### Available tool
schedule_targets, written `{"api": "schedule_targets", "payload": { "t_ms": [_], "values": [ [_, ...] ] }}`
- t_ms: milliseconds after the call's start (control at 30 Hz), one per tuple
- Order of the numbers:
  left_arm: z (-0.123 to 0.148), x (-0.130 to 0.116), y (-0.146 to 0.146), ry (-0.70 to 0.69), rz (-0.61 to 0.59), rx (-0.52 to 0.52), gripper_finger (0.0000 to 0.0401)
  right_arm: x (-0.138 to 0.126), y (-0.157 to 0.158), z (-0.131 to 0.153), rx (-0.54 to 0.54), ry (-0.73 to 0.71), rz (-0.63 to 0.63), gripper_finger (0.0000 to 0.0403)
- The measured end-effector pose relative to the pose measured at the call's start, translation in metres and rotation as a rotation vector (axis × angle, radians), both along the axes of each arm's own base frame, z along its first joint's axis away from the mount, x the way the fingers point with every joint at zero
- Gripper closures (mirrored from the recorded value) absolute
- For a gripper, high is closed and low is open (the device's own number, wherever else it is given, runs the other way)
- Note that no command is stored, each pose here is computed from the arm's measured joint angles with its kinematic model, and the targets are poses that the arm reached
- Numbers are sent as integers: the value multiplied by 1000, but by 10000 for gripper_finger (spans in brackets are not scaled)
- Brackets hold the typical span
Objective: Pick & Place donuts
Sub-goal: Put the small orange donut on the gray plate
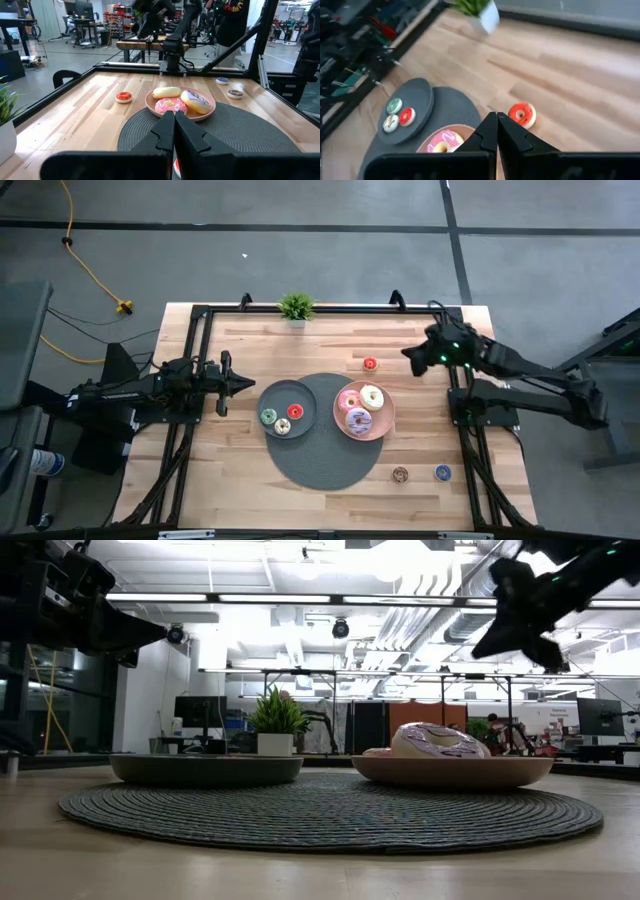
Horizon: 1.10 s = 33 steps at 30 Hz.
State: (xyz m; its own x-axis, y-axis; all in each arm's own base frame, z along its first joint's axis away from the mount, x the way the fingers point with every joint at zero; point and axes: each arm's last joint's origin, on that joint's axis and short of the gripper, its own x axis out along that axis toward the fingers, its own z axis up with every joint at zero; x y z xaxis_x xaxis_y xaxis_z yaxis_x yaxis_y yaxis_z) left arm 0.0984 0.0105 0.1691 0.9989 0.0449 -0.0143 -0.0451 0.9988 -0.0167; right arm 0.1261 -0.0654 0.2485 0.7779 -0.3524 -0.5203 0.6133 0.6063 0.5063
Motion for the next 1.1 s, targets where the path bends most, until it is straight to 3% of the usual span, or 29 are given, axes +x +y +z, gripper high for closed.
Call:
{"api": "schedule_targets", "payload": {
  "t_ms": [200, 667, 933, 1100],
  "values": [
    [0, 0, 0, 0, 0, 0, 399, 17, -23, -14, 176, 42, -99, 374],
    [0, 0, 0, 0, 0, 0, 399, 19, -45, -66, 555, 151, -391, 220],
    [0, 0, 0, 0, 0, 0, 399, 37, -62, -86, 689, 101, -352, 183],
    [0, 0, 0, 0, 1, 0, 399, 48, -70, -98, 694, 84, -346, 181]
  ]
}}
